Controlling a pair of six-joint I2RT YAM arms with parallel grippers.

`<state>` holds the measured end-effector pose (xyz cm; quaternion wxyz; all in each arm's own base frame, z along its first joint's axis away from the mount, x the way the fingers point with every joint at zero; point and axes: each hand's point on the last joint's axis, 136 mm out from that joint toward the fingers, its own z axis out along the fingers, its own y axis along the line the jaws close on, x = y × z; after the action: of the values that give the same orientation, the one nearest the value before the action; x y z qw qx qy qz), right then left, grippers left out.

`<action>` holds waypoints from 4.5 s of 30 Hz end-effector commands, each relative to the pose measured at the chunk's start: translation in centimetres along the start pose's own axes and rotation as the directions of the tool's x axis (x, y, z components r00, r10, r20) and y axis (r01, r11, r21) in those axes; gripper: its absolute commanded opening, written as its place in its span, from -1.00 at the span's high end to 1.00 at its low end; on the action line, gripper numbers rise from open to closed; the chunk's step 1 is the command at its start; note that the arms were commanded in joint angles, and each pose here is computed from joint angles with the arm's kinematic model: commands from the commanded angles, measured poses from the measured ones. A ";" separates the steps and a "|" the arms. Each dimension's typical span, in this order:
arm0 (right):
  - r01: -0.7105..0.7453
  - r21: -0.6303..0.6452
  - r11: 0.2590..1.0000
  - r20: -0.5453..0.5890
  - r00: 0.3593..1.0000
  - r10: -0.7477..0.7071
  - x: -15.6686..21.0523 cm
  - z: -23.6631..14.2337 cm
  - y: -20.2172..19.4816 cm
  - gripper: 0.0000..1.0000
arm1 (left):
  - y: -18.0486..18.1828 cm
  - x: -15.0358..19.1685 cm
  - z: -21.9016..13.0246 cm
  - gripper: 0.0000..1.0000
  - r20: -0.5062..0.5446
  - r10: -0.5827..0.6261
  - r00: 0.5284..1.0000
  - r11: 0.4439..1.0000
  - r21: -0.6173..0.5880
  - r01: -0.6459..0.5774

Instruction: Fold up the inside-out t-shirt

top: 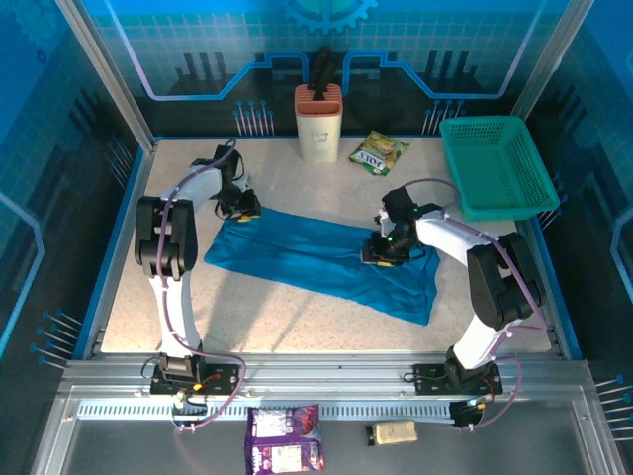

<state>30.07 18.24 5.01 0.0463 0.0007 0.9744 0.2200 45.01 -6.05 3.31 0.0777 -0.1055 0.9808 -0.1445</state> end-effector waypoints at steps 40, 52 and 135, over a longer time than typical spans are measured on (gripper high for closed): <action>0.019 0.029 0.999 -0.086 0.996 -0.017 2.5 0.0 0.0 0.17 | -0.6 4.6 -4.1 0.60 0.066 -0.080 0.995 0.996 0.037 0.077; -0.060 0.139 0.988 -0.044 0.997 0.067 1.1 0.0 -4.0 0.17 | 5.9 1.8 -0.9 0.76 0.043 -0.098 0.994 0.973 -0.208 0.105; -0.070 -0.059 0.996 0.206 0.975 0.080 -1.6 -8.5 -3.8 0.16 | 5.2 1.2 -0.8 0.68 0.038 -0.241 0.970 0.970 0.034 0.240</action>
<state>31.14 11.24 9.92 0.1328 0.0634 0.9608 0.2352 43.86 -1.86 2.84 0.0974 -0.2259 0.9536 -0.1737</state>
